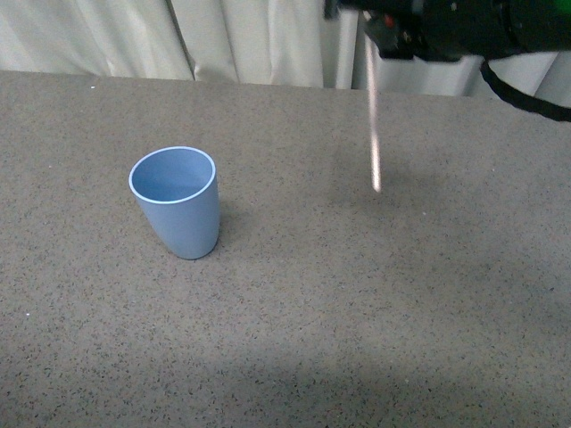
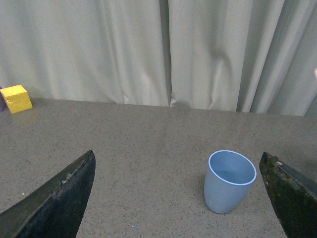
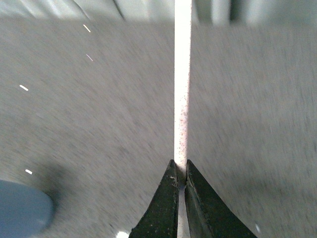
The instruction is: Transfer chopsticks to blue cup
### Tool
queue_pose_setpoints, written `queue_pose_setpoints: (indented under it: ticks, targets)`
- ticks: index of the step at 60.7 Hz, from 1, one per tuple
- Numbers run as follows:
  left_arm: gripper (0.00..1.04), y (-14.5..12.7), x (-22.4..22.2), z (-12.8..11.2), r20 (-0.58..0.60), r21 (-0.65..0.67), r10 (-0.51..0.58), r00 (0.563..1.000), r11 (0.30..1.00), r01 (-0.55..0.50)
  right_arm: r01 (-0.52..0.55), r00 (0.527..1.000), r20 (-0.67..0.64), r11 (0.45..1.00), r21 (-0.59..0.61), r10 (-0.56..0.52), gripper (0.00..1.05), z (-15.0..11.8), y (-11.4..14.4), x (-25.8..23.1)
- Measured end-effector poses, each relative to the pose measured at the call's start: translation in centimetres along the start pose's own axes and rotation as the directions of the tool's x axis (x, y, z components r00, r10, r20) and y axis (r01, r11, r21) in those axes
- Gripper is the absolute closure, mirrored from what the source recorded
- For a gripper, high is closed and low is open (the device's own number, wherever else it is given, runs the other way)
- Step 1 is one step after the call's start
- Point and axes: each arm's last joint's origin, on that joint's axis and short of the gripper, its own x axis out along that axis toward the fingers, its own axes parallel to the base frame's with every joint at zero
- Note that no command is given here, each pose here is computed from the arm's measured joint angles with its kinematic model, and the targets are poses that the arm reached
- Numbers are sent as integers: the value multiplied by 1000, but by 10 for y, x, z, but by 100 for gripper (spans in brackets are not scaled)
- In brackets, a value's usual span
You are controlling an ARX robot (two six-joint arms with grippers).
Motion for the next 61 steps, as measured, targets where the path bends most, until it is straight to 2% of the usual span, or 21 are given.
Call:
queue_pose_setpoints:
  ticks: [6,18,41,50,61]
  targets:
    - [7,0,0,0,0,0,0,1000,1000,0,-136,976,165,989,-65,145,103,7,22,-6]
    - [7,0,0,0,0,0,0,1000,1000,0,-283,902,298,949,-138,312,103,7,47,-6]
    - [7,0,0,0,0,0,0,1000,1000,0,-454,844,253,882,-129,472,103,-9,89,35]
    - [7,0,0,0,0,0,0,1000,1000,0,-474,844,223,872,-121,489,103,-18,99,47]
    - [7,0,0,0,0,0,0,1000,1000,0,-480,857,158,871,-104,491,103,-41,98,58]
